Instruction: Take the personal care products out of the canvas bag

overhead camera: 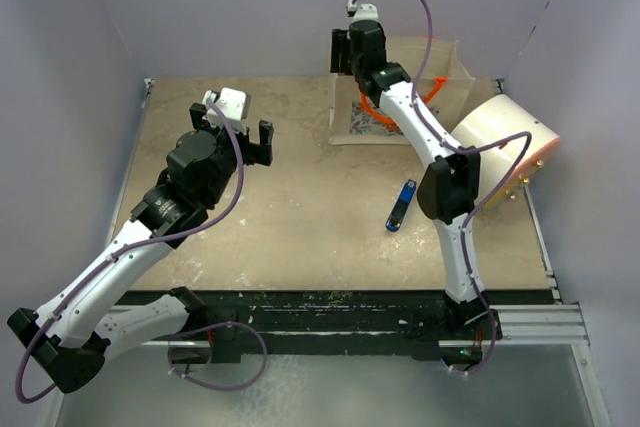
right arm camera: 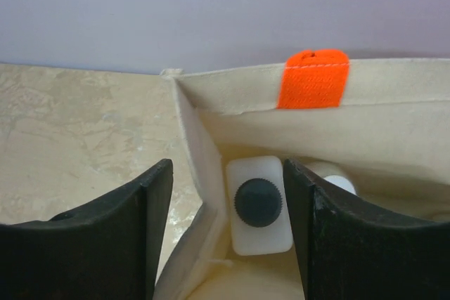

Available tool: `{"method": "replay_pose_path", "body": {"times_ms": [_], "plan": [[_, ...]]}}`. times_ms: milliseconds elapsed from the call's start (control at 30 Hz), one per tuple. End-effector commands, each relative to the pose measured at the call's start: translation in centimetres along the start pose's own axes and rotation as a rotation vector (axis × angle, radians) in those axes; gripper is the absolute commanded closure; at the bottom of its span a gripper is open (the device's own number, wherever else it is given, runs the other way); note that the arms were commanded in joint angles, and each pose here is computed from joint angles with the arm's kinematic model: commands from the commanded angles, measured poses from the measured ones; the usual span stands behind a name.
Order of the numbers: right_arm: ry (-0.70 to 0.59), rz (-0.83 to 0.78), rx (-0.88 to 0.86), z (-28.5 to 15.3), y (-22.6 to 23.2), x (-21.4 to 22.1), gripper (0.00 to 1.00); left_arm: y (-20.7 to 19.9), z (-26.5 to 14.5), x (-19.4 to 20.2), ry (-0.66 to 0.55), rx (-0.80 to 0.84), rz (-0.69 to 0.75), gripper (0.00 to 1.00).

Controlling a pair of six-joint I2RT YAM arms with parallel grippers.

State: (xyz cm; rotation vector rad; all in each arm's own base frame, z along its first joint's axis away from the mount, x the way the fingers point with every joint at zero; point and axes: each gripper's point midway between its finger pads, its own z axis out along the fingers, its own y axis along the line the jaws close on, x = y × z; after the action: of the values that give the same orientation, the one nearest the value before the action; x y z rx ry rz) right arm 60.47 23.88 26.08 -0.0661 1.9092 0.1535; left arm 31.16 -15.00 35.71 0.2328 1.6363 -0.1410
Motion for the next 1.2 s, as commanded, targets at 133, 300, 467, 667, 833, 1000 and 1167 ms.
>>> {"method": "replay_pose_path", "body": {"times_ms": [133, 300, 467, 667, 833, 1000, 1167], "plan": [[-0.055, -0.098, -0.117, -2.3, 4.7, -2.1, 0.7, -0.1, 0.6, -0.6, -0.026, -0.001, -0.021, 0.01], [-0.03, -0.093, -0.213, -3.3, 6.7, -1.6, 1.0, 0.1, 0.7, -0.5, -0.021, -0.01, -0.024, 0.01], [-0.032, -0.109, -0.31, -5.5, 9.7, -1.6, 1.0, 0.8, 0.4, -0.8, -0.028, -0.034, -0.041, 0.01], [-0.038, -0.138, -0.408, -8.8, 13.8, -1.9, 1.0, 2.2, -0.3, -1.7, -0.049, -0.08, -0.066, 0.01], [-0.008, -0.131, -0.507, -12.0, 17.1, -1.1, 1.0, 3.7, -1.1, -2.2, -0.073, -0.136, -0.086, 0.01], [0.056, -0.148, -0.62, -15.5, 20.4, 0.7, 1.0, 5.3, -1.7, -2.5, -0.087, -0.208, -0.107, 0.01], [0.141, -0.171, -0.711, -19.2, 23.1, 3.7, 1.0, 7.1, -2.5, -2.9, -0.111, -0.27, -0.159, 0.01]]}}
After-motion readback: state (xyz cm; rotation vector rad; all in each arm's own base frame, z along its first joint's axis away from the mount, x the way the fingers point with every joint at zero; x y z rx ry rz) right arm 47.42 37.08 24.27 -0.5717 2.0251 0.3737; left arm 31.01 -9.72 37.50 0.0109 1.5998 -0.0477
